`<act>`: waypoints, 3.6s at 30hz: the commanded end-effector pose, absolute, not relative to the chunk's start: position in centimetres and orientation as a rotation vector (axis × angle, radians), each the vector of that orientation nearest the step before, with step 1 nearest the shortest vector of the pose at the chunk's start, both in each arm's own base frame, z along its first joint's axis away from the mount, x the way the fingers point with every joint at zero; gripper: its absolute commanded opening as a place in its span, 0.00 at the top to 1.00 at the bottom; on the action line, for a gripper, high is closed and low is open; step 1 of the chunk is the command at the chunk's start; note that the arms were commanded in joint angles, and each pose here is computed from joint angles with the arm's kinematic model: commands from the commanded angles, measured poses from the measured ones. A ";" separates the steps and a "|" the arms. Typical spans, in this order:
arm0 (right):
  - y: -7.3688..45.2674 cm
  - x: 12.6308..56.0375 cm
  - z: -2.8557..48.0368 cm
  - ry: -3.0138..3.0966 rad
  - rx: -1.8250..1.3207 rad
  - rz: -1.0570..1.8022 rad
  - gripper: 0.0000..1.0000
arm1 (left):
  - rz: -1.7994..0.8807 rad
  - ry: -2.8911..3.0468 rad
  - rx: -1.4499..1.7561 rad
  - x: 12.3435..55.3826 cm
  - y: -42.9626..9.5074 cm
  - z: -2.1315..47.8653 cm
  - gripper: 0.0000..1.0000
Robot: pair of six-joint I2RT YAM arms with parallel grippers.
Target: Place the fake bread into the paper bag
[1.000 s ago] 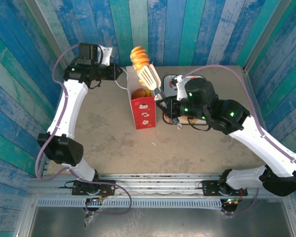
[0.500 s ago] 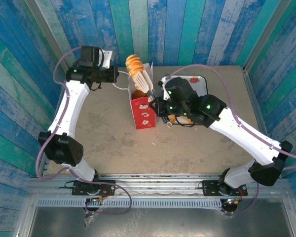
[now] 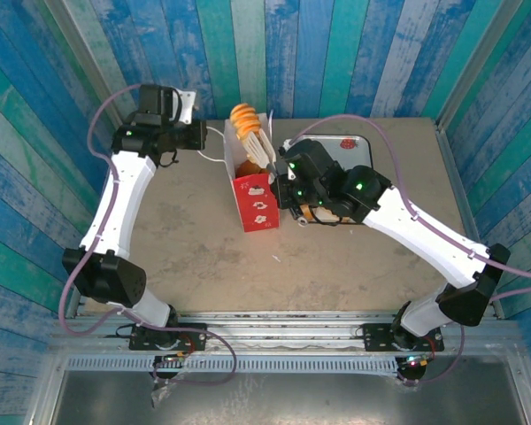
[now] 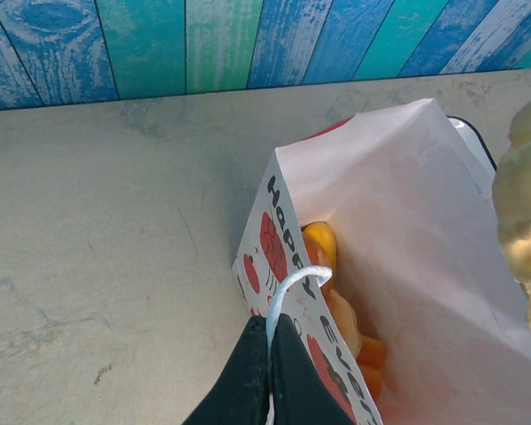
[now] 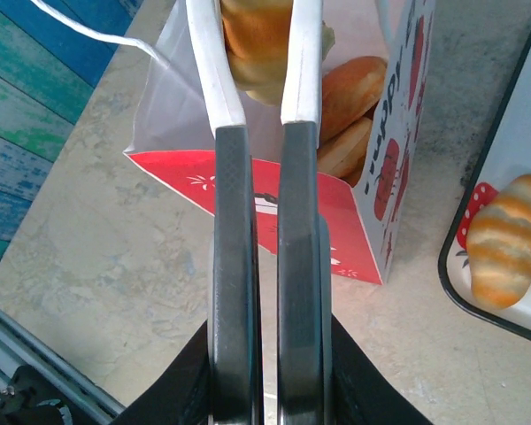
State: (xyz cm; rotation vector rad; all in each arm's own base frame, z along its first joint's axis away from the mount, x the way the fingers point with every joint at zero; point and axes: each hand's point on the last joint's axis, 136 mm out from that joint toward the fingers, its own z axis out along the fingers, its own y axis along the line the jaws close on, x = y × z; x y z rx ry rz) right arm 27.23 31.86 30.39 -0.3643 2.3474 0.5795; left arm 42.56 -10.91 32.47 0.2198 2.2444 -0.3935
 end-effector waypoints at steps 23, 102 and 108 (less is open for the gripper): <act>31.3 27.2 28.7 2.375 -0.425 0.481 0.63 | -0.374 2.184 0.236 41.6 -10.5 34.5 1.00; 20.2 22.3 13.1 2.842 -0.184 0.458 0.49 | -0.458 1.626 -0.399 24.7 -2.0 31.1 0.06; 19.7 22.9 11.8 2.859 -0.170 0.377 0.49 | -0.455 1.631 -0.406 24.7 -1.9 30.9 0.06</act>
